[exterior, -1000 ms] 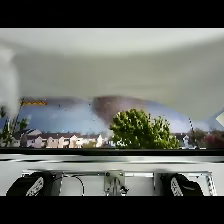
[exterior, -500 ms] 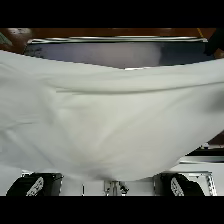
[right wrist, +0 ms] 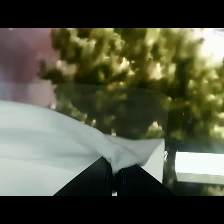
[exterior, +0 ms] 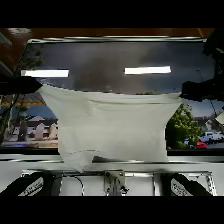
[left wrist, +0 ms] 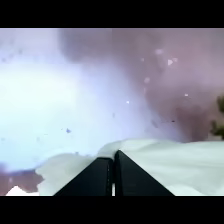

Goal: Fold the shirts.

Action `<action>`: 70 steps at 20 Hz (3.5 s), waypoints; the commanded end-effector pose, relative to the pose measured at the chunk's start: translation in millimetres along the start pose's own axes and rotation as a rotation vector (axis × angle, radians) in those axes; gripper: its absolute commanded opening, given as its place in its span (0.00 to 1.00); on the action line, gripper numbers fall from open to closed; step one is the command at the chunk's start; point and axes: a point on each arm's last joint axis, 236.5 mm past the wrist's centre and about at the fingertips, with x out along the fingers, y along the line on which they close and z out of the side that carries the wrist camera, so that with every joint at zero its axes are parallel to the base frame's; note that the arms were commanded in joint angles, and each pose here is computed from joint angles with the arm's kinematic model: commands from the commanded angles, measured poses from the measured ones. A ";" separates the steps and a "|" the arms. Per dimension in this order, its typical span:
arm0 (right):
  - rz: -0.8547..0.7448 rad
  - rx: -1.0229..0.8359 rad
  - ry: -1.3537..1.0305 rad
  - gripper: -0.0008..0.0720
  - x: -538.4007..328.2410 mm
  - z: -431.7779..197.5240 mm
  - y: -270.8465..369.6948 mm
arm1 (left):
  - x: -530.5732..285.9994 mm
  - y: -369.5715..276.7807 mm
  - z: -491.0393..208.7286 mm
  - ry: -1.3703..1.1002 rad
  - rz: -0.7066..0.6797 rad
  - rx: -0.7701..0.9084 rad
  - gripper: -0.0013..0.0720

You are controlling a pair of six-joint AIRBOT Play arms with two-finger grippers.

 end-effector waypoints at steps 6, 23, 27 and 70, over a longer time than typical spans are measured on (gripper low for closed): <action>-0.007 0.067 -0.524 0.11 135.2 150.5 18.0 | 165.5 34.0 72.3 -0.126 0.015 -0.076 0.06; -0.056 0.106 -0.407 0.11 178.5 129.2 -16.1 | 208.9 65.9 25.9 0.048 0.032 -0.241 0.06; -0.101 0.149 -0.069 0.11 188.2 51.8 -42.4 | 180.4 76.1 -61.4 0.452 0.026 -0.246 0.06; 0.146 0.218 0.361 0.74 99.1 -100.9 -42.6 | 95.7 33.2 -320.2 0.767 -0.078 -0.703 0.71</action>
